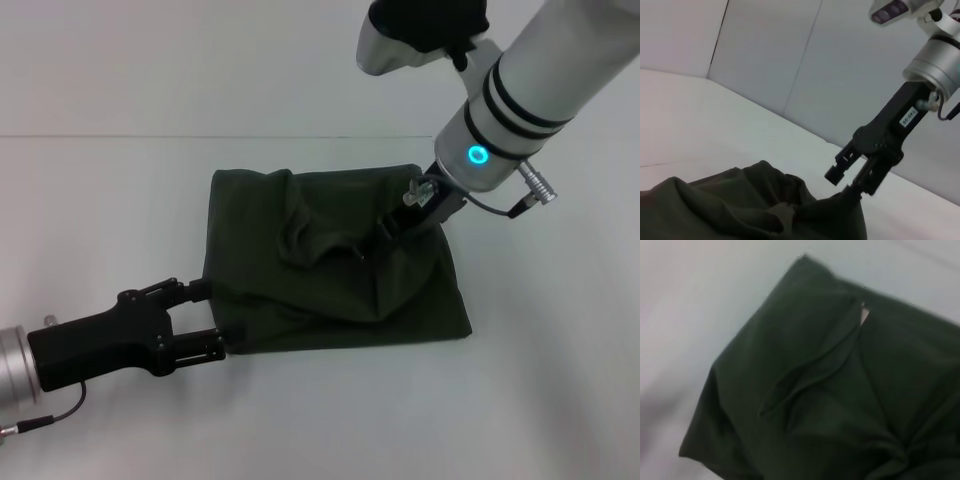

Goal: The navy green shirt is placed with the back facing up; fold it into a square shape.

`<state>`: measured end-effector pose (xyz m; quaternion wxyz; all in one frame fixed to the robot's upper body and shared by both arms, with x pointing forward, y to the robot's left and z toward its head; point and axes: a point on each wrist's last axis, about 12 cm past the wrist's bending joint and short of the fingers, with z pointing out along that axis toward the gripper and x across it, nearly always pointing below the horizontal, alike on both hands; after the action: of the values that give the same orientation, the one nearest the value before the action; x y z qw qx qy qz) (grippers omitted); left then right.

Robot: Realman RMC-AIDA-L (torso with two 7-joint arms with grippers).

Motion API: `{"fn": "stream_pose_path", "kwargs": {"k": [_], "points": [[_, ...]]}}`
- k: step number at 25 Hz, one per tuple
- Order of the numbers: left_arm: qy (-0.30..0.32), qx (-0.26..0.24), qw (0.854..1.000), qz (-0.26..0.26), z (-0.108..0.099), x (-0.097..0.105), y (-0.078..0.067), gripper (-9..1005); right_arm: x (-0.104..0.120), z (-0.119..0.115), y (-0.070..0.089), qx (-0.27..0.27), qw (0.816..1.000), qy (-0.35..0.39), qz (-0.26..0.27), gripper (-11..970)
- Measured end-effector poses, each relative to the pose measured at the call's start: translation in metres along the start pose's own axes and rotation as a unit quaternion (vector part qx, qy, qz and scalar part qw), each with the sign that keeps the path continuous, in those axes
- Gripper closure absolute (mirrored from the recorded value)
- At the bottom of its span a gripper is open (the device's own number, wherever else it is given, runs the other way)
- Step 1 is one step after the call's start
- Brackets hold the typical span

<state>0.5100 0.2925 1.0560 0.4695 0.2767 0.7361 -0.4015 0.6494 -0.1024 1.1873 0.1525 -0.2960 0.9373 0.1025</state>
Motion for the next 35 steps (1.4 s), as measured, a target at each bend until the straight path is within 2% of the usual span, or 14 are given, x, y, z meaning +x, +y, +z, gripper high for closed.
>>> {"fn": "stream_pose_path", "kwargs": {"k": [17, 23, 33, 35], "points": [[-0.002, -0.001, 1.0, -0.011, 0.0, 0.006, -0.003, 108, 0.014, 0.015, -0.01, 0.013, 1.0, 0.011, 0.02, 62], [-0.002, -0.002, 1.0, -0.012, -0.001, 0.007, -0.004, 109, 0.023, 0.017, -0.018, 0.0, 0.999, 0.007, 0.045, 65], [-0.002, -0.002, 1.0, -0.009, 0.0, 0.006, -0.003, 109, 0.024, 0.016, -0.022, -0.013, 0.998, -0.009, 0.065, 71], [-0.003, -0.002, 1.0, -0.008, 0.0, 0.006, -0.003, 109, 0.023, 0.015, -0.022, -0.02, 0.997, -0.014, 0.068, 147]]}}
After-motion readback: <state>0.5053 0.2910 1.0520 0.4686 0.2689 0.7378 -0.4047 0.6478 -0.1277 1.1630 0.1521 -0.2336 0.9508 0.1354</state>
